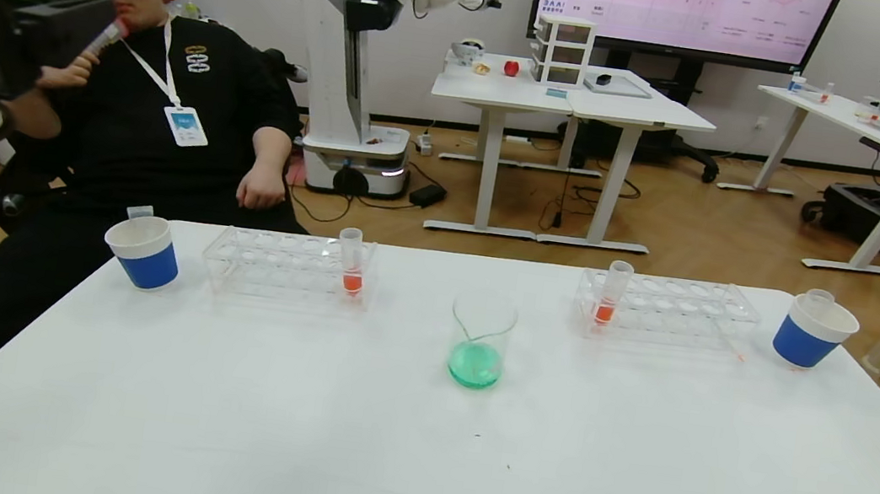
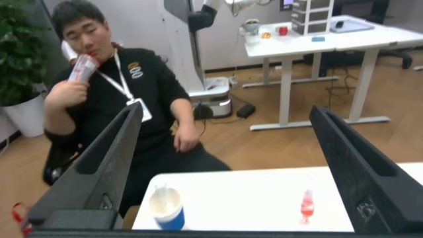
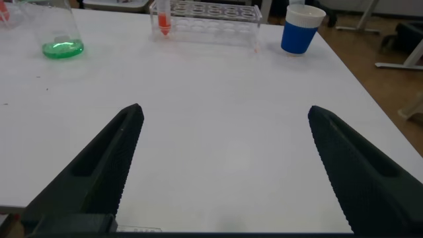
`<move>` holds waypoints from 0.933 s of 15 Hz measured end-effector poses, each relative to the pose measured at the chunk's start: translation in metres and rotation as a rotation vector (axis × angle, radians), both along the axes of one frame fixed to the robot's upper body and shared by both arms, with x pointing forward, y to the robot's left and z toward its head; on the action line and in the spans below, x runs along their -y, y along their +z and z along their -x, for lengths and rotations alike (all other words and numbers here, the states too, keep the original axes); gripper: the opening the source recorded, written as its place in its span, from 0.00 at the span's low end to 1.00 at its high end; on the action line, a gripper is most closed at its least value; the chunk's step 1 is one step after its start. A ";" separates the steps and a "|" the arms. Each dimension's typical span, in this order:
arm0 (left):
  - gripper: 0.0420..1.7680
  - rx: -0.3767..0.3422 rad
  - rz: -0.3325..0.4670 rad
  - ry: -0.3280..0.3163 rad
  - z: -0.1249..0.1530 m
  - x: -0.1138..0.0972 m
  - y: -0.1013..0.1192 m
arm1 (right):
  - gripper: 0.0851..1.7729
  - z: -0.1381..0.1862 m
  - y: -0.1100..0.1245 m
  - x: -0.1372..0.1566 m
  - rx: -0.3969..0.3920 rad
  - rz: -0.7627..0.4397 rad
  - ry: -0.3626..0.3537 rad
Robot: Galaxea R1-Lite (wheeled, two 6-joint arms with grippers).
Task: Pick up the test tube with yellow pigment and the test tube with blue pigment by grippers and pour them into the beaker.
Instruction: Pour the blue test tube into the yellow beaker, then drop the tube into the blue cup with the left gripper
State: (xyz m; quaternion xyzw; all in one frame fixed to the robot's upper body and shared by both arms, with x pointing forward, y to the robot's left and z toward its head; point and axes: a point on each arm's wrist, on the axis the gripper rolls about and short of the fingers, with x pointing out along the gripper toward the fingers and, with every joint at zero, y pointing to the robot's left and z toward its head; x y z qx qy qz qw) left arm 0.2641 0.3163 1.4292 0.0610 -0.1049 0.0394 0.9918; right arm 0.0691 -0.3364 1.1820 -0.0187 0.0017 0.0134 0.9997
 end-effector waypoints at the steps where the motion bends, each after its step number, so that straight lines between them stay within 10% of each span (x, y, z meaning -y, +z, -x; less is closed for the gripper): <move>1: 0.99 -0.022 -0.010 0.016 0.024 -0.005 -0.002 | 0.98 0.000 0.000 0.000 0.000 0.000 0.000; 10: 0.99 -0.059 -0.024 0.148 0.190 -0.022 -0.044 | 0.98 0.000 0.000 0.000 0.000 0.000 0.000; 14: 0.99 0.020 -0.028 0.096 0.225 -0.021 -0.079 | 0.98 0.000 0.000 0.000 0.000 0.000 0.000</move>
